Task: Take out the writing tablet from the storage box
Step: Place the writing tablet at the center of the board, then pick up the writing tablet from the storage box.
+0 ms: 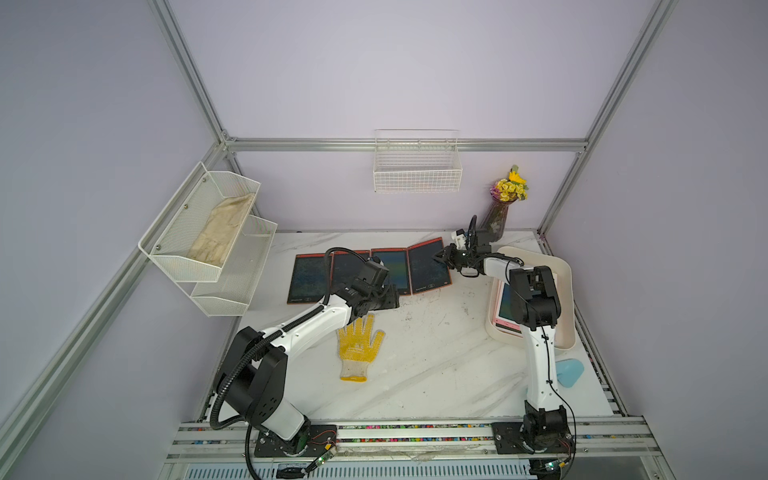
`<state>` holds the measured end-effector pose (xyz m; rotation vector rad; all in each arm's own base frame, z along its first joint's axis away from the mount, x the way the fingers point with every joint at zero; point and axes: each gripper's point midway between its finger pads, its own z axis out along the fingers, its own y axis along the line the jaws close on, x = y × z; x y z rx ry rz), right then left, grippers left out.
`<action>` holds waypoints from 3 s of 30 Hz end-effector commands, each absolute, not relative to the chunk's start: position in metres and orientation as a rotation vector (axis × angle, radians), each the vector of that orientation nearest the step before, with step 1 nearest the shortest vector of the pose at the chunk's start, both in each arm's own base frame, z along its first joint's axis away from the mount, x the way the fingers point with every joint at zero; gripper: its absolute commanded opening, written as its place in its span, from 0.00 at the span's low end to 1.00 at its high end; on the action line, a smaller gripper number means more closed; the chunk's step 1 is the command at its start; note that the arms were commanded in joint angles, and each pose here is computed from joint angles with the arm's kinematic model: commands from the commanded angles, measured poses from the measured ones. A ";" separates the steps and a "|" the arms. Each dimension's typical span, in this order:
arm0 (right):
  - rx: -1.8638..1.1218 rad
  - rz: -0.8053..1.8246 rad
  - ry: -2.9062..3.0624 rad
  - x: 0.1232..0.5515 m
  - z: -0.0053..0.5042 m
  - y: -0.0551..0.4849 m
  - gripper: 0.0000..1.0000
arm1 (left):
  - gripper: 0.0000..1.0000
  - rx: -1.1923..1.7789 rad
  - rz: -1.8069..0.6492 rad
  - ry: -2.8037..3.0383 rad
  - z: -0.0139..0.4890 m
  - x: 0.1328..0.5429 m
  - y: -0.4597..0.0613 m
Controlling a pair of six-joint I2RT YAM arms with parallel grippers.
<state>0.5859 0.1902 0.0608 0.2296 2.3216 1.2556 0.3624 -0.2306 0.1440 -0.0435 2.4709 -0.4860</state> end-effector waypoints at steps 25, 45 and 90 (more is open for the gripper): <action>0.314 0.969 2.374 0.585 0.052 0.164 0.44 | 0.70 -0.038 -0.616 2.383 0.179 0.387 -0.255; 0.308 0.705 2.236 0.564 0.155 0.116 0.46 | 0.71 0.012 -0.628 2.400 0.180 0.387 -0.280; 0.996 0.086 2.115 0.420 0.082 -0.171 0.55 | 0.76 0.447 -0.878 2.346 0.140 0.382 -0.546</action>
